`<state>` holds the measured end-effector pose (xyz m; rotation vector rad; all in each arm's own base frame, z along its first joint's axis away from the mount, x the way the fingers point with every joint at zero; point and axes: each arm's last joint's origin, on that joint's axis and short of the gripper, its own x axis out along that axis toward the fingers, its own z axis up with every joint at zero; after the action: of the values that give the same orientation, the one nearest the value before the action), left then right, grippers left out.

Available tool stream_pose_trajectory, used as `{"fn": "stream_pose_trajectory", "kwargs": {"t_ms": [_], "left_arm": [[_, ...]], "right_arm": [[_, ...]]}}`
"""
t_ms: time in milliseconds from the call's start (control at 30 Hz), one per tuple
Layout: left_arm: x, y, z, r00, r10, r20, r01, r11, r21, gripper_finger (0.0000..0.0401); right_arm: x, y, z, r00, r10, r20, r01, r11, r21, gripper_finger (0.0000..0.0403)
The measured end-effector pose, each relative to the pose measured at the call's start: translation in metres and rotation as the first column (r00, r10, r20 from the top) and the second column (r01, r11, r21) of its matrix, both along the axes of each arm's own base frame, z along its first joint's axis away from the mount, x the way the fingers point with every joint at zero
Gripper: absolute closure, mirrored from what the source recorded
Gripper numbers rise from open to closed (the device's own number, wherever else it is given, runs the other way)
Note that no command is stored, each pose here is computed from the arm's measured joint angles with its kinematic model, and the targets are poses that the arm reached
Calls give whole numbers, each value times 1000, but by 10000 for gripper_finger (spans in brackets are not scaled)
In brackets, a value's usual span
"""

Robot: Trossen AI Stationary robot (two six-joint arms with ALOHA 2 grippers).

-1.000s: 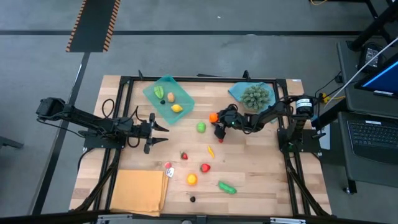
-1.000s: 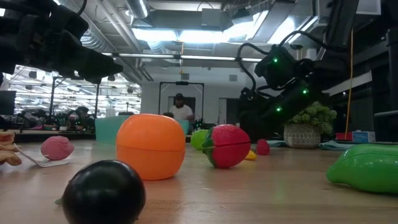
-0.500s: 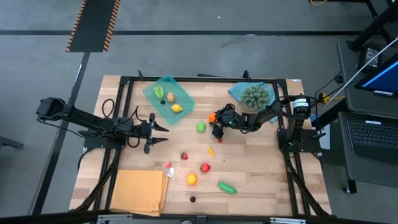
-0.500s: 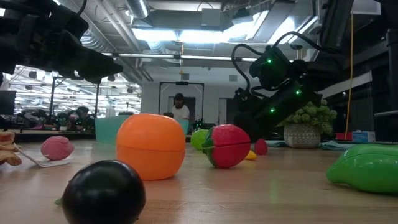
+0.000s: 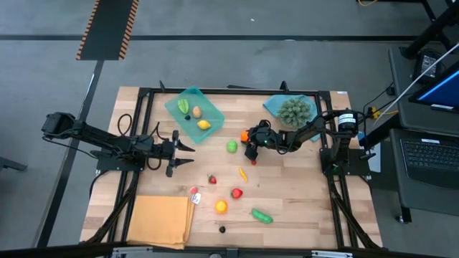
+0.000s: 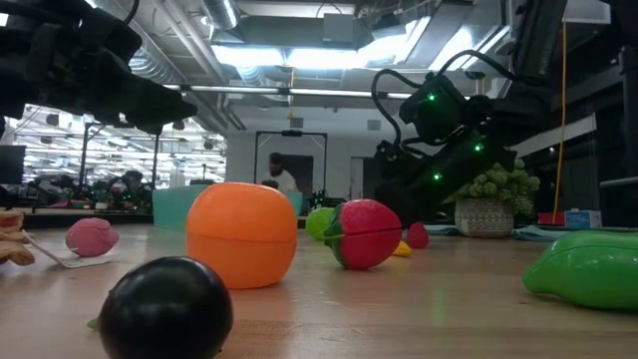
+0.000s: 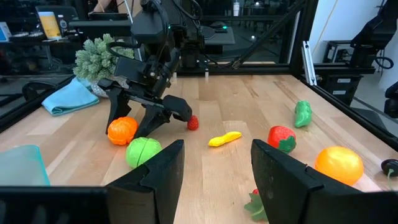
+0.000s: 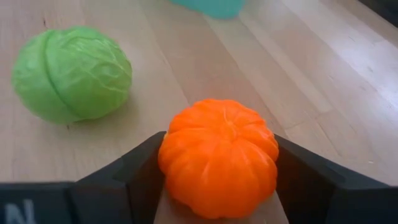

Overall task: Pick and placing Produce into tupperware
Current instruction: Put the orange pumpkin into the blue bin

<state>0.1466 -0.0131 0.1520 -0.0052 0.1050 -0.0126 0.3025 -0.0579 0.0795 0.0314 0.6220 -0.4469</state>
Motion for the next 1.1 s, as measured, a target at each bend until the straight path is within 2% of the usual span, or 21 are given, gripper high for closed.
{"fn": "stream_pose_trajectory", "kwargs": {"t_ms": [200, 367, 733, 867, 1100], "left_arm": [[0, 0, 0, 1000, 0, 0, 0, 1000, 0, 222], [0, 0, 0, 1000, 0, 0, 0, 1000, 0, 222], [0, 0, 0, 1000, 1, 0, -1, 1000, -6, 222], [0, 0, 0, 1000, 1, 0, -1, 1000, 0, 222], [0, 2, 0, 1000, 24, 4, -24, 999, 23, 222]], "right_arm": [[0, 0, 0, 1000, -5, 3, 5, 1000, 6, 136], [0, 0, 0, 1000, -13, 13, 13, 1000, 15, 153], [2, 0, 2, 998, -15, 53, 14, 1000, 12, 140], [3, 0, 9, 997, -11, 80, 11, 1000, 3, 154], [1, 0, 40, 988, 4, 153, 0, 1000, -30, 141]]}}
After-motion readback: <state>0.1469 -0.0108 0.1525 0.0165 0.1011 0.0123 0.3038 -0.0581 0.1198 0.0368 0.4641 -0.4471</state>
